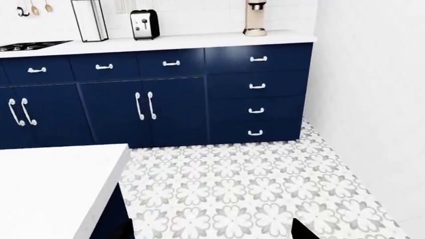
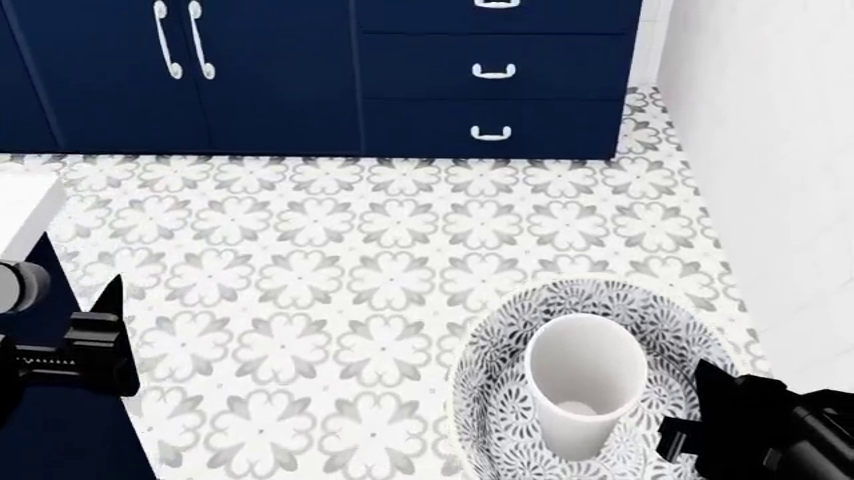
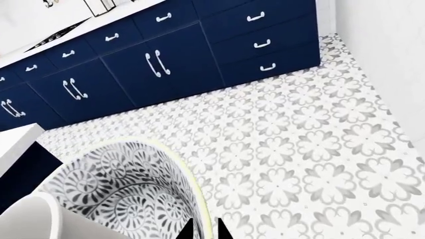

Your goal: Place the cup inside the bowl on the dining table and move the bowl to any counter.

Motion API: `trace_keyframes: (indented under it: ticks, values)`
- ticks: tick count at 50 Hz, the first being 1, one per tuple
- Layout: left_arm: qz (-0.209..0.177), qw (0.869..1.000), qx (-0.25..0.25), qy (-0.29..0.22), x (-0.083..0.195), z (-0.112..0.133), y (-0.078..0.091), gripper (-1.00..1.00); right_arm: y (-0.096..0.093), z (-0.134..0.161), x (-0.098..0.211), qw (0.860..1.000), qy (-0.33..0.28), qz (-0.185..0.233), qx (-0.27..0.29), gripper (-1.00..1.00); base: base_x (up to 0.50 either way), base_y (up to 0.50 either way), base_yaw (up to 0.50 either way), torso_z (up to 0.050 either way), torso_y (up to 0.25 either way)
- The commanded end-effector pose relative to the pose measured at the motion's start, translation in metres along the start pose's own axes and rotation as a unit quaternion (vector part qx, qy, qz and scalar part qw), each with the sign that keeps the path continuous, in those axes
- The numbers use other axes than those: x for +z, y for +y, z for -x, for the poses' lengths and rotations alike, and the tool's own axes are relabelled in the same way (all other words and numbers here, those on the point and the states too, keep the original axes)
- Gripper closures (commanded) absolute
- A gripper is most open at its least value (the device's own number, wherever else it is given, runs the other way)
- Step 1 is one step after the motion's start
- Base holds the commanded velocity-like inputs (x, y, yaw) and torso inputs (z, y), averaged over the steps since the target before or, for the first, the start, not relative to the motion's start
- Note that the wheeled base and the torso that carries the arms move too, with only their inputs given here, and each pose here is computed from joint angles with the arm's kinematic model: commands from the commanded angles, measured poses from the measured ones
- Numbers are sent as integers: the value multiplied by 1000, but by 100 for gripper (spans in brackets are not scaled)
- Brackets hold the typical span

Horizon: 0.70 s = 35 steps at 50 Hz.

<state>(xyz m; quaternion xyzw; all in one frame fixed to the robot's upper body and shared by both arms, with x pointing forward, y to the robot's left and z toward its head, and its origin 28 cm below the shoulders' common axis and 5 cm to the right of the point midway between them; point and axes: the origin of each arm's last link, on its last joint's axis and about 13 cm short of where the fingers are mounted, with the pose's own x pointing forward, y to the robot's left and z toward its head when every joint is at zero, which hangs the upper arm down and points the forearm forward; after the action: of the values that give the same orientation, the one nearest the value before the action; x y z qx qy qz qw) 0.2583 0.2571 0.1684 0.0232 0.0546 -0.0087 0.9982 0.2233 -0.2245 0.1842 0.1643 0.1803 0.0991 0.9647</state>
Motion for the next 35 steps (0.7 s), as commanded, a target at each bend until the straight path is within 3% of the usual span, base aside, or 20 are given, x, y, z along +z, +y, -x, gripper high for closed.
trace_keyframes:
  ticks: [1, 35]
  values:
    - [0, 1000, 1, 1, -1, 0, -1, -100, 1, 0, 3, 1000, -8, 0, 8, 100, 500, -31, 0, 0, 0]
    - [0, 1000, 6, 4, -2, -3, -1, -100, 2, -5, 5, 1000, -9, 3, 14, 100, 500, -27, 0, 0, 2]
